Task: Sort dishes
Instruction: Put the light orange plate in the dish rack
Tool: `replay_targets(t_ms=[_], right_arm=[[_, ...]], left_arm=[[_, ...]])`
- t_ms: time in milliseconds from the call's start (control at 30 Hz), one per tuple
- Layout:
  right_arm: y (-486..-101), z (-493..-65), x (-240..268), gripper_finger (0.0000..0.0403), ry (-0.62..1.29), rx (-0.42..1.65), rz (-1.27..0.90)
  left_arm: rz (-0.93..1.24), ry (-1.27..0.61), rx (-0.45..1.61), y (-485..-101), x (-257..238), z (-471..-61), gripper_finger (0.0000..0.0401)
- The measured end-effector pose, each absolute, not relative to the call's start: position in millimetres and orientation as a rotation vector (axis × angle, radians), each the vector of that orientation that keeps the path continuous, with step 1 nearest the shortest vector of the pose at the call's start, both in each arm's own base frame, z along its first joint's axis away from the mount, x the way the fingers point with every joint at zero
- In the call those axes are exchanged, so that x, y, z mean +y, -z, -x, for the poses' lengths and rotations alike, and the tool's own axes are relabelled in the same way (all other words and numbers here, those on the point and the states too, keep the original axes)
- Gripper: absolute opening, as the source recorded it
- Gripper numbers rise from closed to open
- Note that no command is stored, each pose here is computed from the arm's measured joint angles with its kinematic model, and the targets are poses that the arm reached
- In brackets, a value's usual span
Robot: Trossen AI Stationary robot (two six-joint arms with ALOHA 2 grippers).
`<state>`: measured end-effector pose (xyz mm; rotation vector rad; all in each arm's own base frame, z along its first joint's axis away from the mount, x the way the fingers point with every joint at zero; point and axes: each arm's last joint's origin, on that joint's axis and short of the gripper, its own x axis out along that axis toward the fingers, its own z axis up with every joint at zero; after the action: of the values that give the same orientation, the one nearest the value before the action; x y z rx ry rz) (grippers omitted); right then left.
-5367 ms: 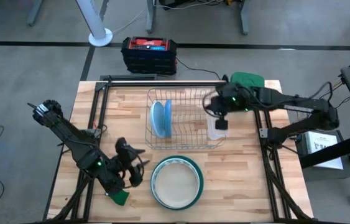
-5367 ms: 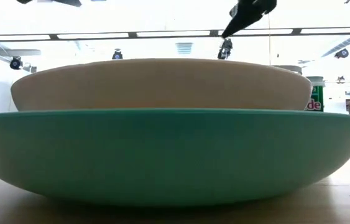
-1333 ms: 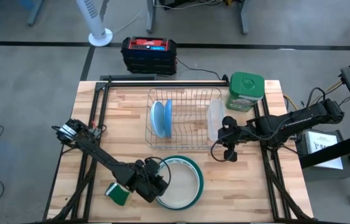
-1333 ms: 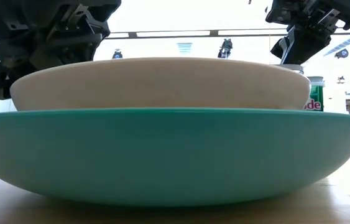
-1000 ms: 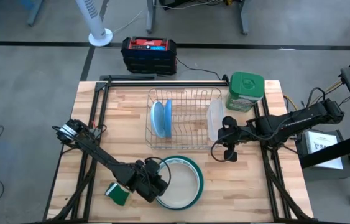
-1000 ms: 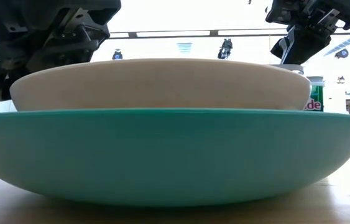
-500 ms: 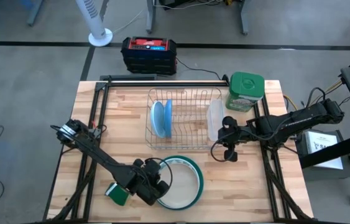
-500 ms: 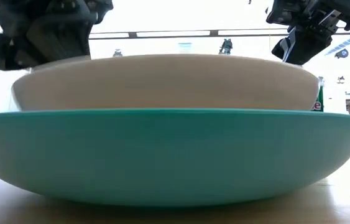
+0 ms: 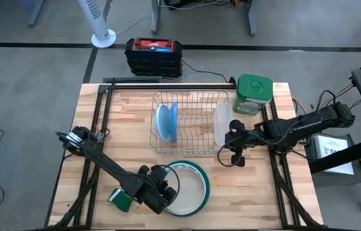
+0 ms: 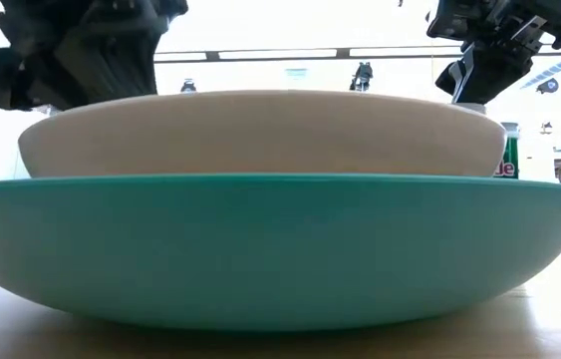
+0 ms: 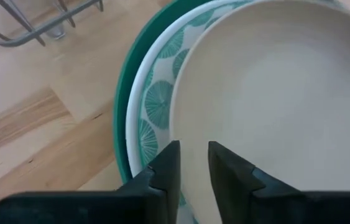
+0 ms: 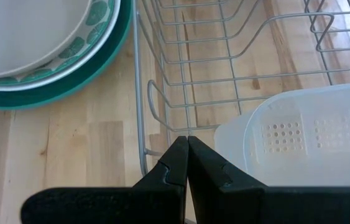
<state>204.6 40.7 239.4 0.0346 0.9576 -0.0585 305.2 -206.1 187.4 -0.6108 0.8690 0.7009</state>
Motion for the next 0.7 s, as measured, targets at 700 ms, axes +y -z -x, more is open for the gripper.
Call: replay_targets(t_ms=[700], right_arm=[[-239.5, -204.8, 40.9, 0.0, 0.069, 0.955, -0.061]], left_arm=[[0.503, -0.763, 0.933, -196.2, -212.7, -314.8, 0.016]])
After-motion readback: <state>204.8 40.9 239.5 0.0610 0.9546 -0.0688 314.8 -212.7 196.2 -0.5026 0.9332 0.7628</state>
